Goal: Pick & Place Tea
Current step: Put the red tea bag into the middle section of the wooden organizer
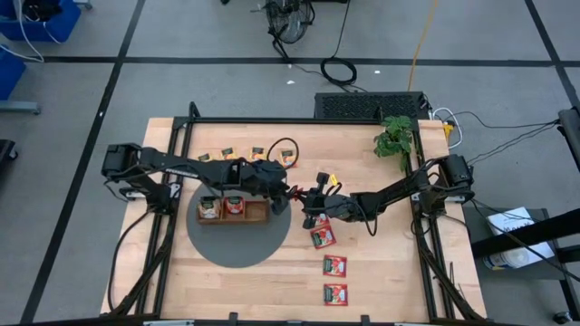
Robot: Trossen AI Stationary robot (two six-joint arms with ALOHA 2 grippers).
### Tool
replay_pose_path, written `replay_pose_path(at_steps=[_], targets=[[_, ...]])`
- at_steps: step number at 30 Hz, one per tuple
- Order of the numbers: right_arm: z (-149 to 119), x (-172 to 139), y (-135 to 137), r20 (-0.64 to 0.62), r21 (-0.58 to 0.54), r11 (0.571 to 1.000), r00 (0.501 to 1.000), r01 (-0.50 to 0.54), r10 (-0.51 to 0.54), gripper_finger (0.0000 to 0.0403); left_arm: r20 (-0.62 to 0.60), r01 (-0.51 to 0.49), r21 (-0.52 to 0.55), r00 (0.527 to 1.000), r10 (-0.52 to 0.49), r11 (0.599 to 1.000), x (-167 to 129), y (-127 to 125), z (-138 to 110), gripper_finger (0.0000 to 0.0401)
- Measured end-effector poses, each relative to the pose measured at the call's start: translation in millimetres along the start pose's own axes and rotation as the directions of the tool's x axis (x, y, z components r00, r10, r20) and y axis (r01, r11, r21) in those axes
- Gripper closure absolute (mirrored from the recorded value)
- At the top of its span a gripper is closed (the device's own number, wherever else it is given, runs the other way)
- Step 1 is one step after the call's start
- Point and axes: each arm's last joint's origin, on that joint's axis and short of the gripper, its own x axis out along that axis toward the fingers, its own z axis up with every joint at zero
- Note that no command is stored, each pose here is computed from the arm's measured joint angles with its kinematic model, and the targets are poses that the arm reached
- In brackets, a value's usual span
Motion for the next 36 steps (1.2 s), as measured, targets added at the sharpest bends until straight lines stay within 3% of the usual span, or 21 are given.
replay_pose_path(at_steps=[5, 15, 26, 30, 36], targets=[[0.2, -0.3, 0.2, 0.001, 0.0, 1.0, 1.0, -0.001, 0.001, 0.0402, -0.006, -0.007, -0.001, 1.0, 0.007, 1.0, 7.8, 2.1, -2.2, 0.0222], [-0.3, -0.4, 0.4, -0.005, -0.004, 1.0, 1.0, -0.001, 0.001, 0.0402, 0.04, 0.013, 0.041, 0.999, -0.014, 0.999, 0.9, 1.9, 5.2, 0.0334], [-0.9, -0.5, 0.8, -0.009, -0.005, 1.0, 1.0, -0.006, 0.006, 0.0401, 0.013, 0.051, 0.084, 0.999, -0.052, 0.995, 0.9, 1.3, 4.2, 0.0392], [-0.7, -0.6, 1.1, -0.008, 0.0, 1.0, 1.0, -0.009, 0.009, 0.0375, -0.001, 0.054, 0.186, 0.998, -0.055, 0.981, -2.5, -0.6, 3.0, 0.0397], [-0.8, -1.6, 2.6, -0.011, 0.007, 1.0, 1.0, -0.01, 0.01, 0.0331, -0.014, -0.05, 0.246, 0.998, 0.055, 0.968, -29.7, -5.6, -0.1, 0.0399]])
